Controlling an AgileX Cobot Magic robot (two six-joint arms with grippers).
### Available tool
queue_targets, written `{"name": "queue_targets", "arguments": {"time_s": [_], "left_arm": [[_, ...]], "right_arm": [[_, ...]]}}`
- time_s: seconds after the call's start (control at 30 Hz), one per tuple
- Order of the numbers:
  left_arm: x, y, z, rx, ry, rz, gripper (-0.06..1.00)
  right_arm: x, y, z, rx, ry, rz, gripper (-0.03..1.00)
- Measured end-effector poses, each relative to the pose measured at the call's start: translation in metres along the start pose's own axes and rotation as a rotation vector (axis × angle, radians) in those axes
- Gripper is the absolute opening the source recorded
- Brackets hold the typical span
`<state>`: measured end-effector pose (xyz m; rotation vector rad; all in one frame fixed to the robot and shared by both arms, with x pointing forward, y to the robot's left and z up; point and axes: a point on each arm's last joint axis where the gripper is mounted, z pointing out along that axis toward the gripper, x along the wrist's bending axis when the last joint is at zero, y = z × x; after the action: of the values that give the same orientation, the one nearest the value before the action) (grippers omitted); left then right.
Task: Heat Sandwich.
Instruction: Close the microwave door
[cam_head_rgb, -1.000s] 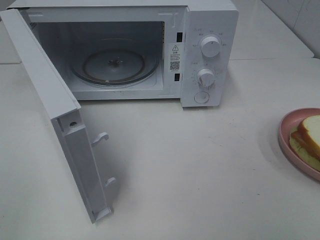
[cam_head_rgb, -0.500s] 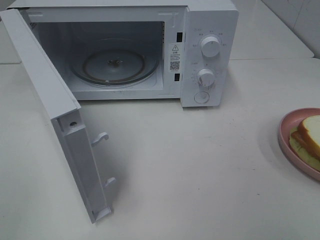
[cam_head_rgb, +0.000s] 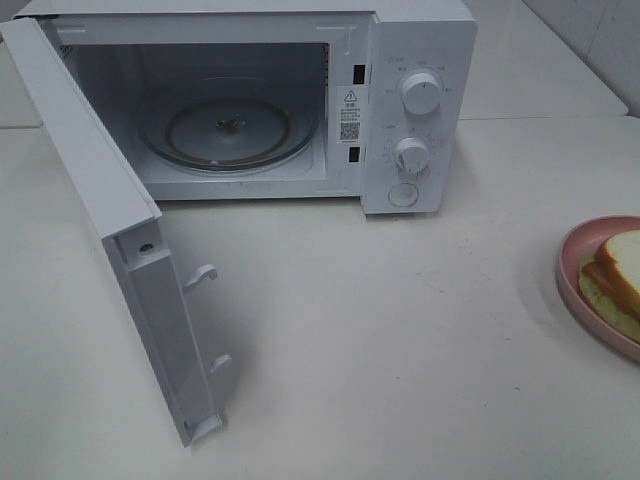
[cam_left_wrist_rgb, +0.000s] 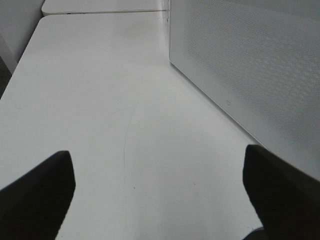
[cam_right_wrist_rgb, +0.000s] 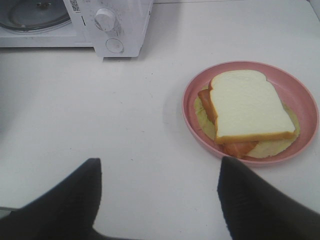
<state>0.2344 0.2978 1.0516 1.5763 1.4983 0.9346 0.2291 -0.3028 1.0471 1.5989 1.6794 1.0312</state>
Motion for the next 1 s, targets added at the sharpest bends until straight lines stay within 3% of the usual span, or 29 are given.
{"name": "queue_targets", "arguments": {"time_s": [0.23, 0.4, 0.53, 0.77, 1.0], "left_arm": [[0.000, 0.002, -0.002, -0.020, -0.001, -0.001, 0.83], [0.002, 0.025, -0.009, -0.240, 0.023, 0.009, 0.82], [0.003, 0.032, -0.002, -0.285, 0.038, 0.018, 0.82], [0.001, 0.028, 0.046, -0.361, -0.046, 0.053, 0.81], [-0.002, 0.025, 0.084, -0.408, -0.064, 0.055, 0.75]], "right_arm": [[0.000, 0.000, 0.000, 0.000, 0.000, 0.000, 0.65], [0.000, 0.000, 0.000, 0.000, 0.000, 0.000, 0.65], [0.000, 0.000, 0.000, 0.000, 0.000, 0.000, 0.65], [0.000, 0.000, 0.000, -0.001, 0.000, 0.000, 0.65], [0.000, 0.000, 0.000, -0.002, 0.000, 0.000, 0.65]]}}
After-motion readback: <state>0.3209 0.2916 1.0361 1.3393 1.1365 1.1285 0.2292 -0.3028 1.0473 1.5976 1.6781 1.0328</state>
